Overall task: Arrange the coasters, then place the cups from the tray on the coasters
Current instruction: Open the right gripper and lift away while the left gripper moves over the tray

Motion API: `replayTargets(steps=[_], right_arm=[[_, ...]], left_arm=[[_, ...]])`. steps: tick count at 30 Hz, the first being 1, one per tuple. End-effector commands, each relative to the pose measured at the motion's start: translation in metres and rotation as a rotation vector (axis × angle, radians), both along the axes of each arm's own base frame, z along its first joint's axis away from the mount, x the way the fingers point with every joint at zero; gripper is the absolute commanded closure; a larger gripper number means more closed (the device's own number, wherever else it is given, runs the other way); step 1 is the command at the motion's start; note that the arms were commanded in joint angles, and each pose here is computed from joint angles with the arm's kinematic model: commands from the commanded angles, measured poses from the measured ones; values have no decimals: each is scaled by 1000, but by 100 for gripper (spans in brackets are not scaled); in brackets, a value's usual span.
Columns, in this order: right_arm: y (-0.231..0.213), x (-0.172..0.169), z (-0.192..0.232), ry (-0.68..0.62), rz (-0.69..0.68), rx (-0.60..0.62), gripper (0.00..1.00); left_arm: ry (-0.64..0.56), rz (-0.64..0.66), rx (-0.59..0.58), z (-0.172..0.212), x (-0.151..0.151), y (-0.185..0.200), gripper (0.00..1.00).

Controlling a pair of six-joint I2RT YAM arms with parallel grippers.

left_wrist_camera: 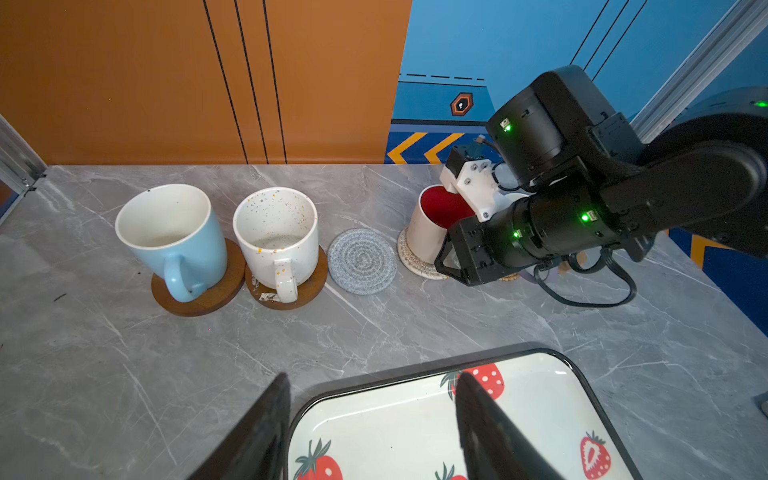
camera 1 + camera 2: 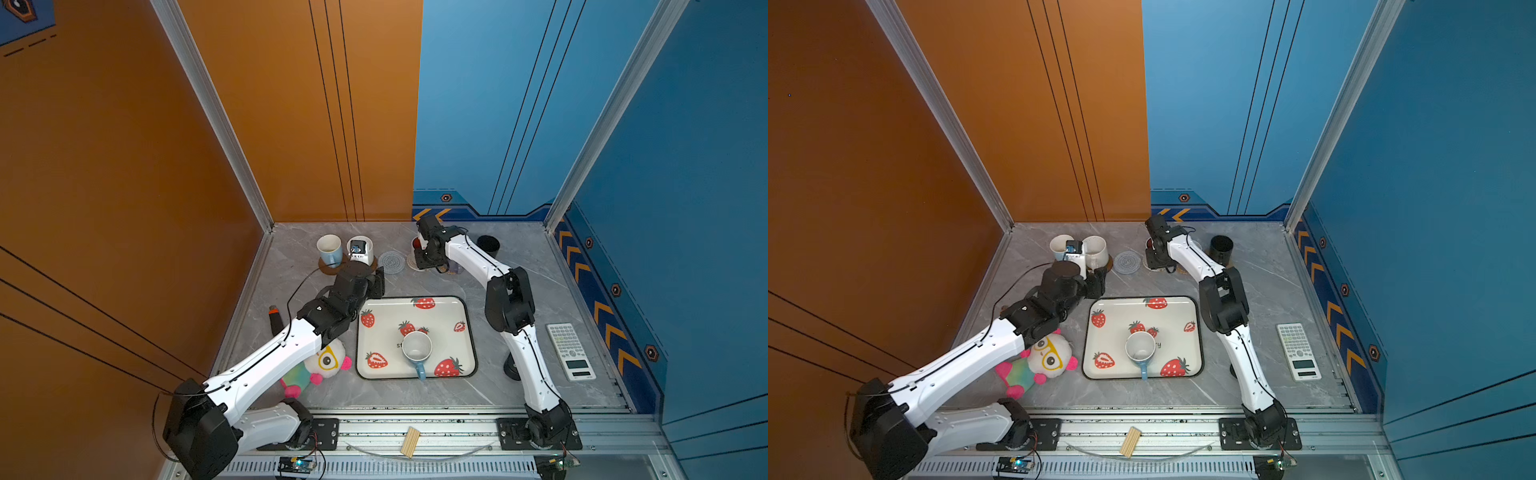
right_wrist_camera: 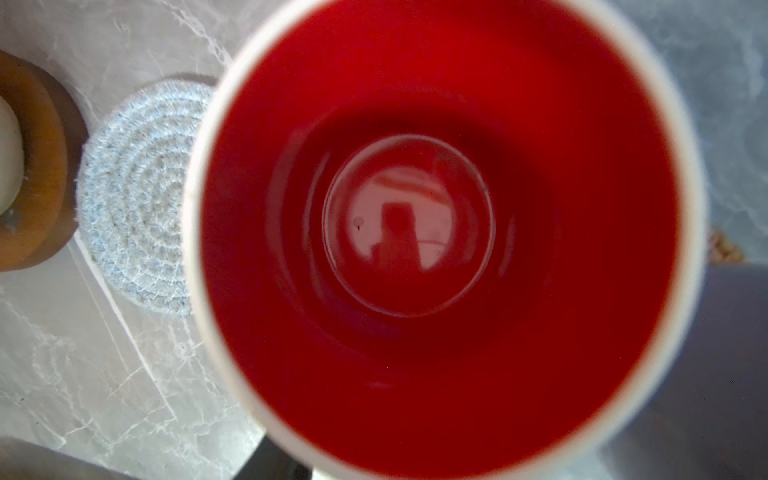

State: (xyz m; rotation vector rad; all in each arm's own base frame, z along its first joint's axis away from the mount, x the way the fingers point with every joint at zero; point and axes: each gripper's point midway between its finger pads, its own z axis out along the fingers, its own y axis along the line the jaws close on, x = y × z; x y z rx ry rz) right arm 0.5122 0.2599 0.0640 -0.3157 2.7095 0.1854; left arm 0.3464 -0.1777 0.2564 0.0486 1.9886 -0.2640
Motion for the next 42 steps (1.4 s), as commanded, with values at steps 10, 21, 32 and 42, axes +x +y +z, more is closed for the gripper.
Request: replayTargets(steps=[10, 21, 32, 42], right_arm=[[-17, -37, 95, -159, 8, -66, 47], [-39, -101, 187, -504, -126, 24, 41], [-69, -162, 205, -633, -286, 130, 39], [-93, -173, 200, -639, -331, 165, 37]], left_arm=[[-8, -35, -39, 10, -12, -1, 36], [1, -121, -69, 16, -17, -28, 35], [67, -363, 11, 32, -42, -84, 29], [234, -576, 39, 7, -109, -113, 27]])
